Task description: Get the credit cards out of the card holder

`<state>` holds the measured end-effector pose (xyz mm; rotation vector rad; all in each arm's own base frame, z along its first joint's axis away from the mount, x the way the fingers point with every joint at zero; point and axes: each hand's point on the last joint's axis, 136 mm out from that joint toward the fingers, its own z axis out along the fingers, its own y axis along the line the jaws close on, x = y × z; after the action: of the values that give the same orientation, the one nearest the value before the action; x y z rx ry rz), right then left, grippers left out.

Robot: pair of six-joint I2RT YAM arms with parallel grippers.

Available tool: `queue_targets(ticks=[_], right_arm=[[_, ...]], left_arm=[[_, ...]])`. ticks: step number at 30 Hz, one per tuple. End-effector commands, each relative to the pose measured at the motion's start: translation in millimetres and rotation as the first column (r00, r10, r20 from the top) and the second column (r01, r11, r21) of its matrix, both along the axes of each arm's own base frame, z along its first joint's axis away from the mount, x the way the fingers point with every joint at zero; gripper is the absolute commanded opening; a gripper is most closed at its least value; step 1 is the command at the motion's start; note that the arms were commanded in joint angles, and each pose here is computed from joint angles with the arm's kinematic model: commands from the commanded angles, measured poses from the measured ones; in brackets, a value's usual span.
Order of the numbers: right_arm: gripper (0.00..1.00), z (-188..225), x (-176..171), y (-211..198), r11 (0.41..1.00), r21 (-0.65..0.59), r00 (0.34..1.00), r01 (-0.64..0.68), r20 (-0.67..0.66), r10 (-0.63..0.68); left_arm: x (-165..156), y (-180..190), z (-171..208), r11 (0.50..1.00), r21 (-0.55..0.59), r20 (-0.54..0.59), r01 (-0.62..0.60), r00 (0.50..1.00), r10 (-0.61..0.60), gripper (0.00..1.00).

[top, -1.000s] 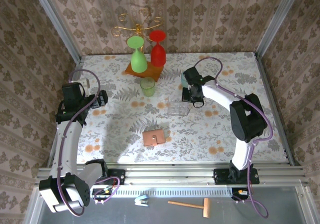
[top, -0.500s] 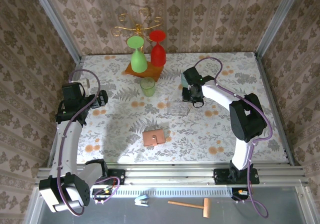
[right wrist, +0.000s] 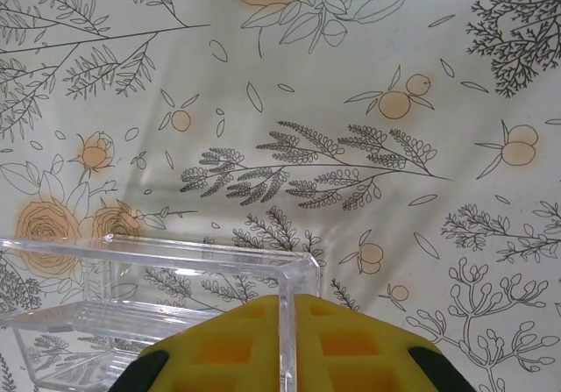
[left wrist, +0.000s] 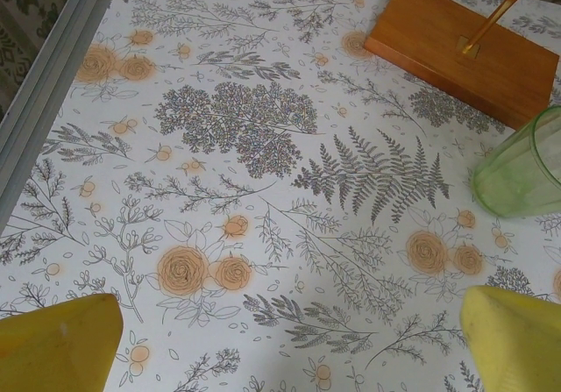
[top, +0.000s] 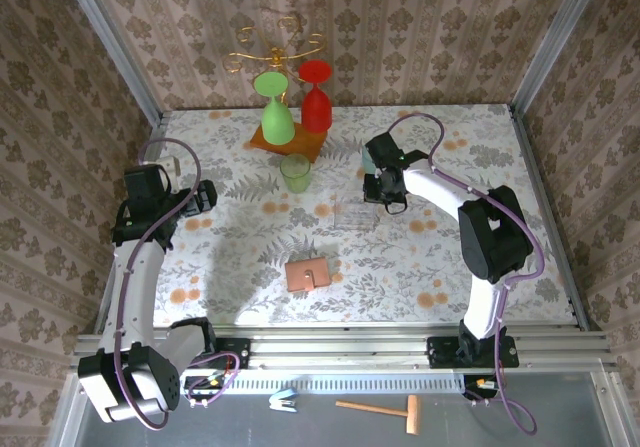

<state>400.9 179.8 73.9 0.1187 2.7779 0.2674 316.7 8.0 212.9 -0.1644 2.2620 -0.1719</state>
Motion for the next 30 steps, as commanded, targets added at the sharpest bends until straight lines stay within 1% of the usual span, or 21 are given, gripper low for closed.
queue_targets(ticks=[1,14,18,23,26,30], right_arm=[[0.1,4,5,10,0.999,0.012,0.999,-0.038,0.003,0.038],[0.1,-2,9,13,0.997,-0.001,0.997,-0.077,-0.01,0.077],[0.15,1,8,11,0.998,-0.004,0.997,-0.07,-0.008,0.07],[0.21,19,6,8,0.998,-0.007,0.998,-0.061,0.019,0.061],[0.25,34,0,4,0.999,-0.002,0.998,-0.055,0.042,0.055],[0.29,50,-16,0,0.998,0.02,0.997,-0.06,0.057,0.059]], left_arm=[[1,0,-3,1.0,-0.018,-0.004,-0.005,1.0,0.005,1.0],[1,0,-5,1.0,-0.02,-0.01,-0.001,1.0,0.001,1.0],[2,-3,-6,0.999,-0.03,-0.013,0.011,1.0,-0.011,1.0],[3,-9,-7,0.998,-0.056,-0.016,0.034,0.999,-0.035,1.0],[4,-21,-7,0.995,-0.078,-0.02,0.066,0.998,-0.068,1.0],[1,-54,-10,0.98,-0.139,-0.04,0.139,0.988,-0.146,0.98]])
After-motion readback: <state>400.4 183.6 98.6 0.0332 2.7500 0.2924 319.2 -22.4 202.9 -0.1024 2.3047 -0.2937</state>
